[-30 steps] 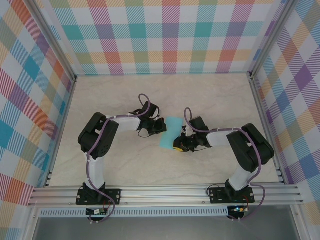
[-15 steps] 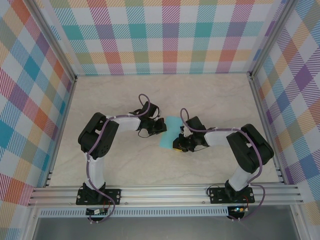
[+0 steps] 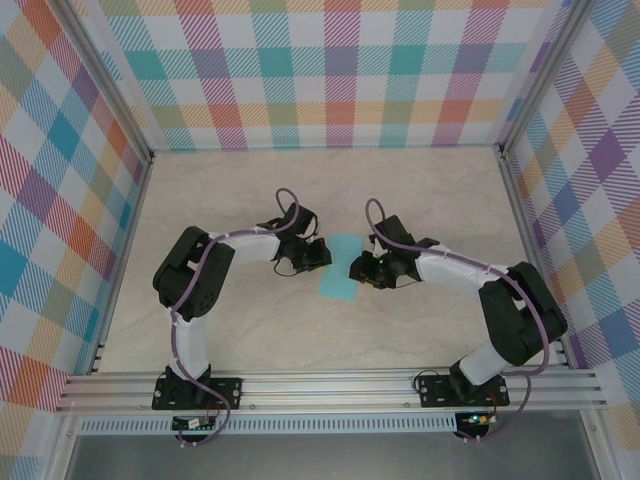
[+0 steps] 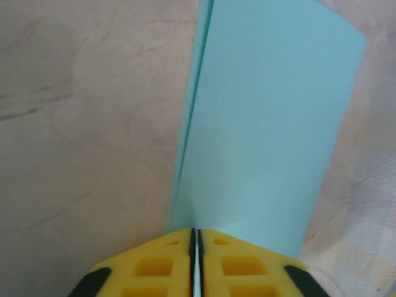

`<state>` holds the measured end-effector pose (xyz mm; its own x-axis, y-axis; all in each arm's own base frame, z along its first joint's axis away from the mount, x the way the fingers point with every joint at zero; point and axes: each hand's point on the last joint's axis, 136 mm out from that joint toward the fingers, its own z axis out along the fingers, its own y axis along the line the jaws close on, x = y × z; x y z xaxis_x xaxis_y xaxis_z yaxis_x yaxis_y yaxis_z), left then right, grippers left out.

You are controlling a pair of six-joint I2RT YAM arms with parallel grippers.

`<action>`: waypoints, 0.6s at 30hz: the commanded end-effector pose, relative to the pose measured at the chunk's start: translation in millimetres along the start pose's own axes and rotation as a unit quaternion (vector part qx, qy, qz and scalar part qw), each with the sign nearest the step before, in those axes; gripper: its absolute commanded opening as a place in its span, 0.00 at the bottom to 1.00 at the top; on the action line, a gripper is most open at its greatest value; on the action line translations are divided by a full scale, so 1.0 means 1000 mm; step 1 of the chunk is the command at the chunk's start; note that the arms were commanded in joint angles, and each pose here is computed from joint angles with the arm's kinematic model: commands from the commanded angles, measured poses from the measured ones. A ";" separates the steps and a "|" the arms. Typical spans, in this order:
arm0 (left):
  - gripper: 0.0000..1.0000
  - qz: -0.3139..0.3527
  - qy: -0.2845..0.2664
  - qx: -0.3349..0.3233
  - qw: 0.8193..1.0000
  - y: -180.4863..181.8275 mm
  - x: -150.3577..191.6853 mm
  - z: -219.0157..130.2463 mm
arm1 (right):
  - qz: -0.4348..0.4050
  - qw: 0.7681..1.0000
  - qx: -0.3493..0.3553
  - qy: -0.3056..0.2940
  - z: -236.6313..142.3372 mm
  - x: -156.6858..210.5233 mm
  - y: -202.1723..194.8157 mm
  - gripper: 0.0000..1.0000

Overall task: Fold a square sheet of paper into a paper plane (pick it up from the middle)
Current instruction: Fold the square sheet of paper in half at the center of the table.

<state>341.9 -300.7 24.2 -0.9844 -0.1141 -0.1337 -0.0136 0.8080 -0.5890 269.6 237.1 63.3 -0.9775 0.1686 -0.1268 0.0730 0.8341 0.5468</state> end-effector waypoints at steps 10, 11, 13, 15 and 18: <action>0.36 -0.011 -0.022 0.028 0.999 -0.014 -0.005 -0.030 | 0.031 0.998 0.059 0.012 0.014 -0.030 -0.006 0.37; 0.37 -0.016 -0.021 0.034 0.999 -0.013 -0.005 -0.029 | 0.034 0.998 0.050 0.015 0.017 -0.031 -0.004 0.38; 0.38 -0.023 -0.019 0.039 0.999 -0.011 -0.006 -0.028 | 0.040 0.998 0.036 0.020 0.022 -0.034 0.000 0.39; 0.39 -0.030 -0.016 0.041 0.999 -0.009 -0.006 -0.026 | 0.044 0.998 0.026 0.025 0.026 -0.037 0.003 0.40; 0.40 -0.036 -0.014 0.038 0.999 -0.005 -0.006 -0.025 | 0.046 0.998 0.012 0.030 0.031 -0.039 0.006 0.40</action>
<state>342.3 -290.8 47.9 -0.9767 -0.1696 -0.1314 -0.0486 0.7713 -0.6346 305.1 239.7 38.8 -0.9762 0.2131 -0.0397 0.1686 0.8615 0.4789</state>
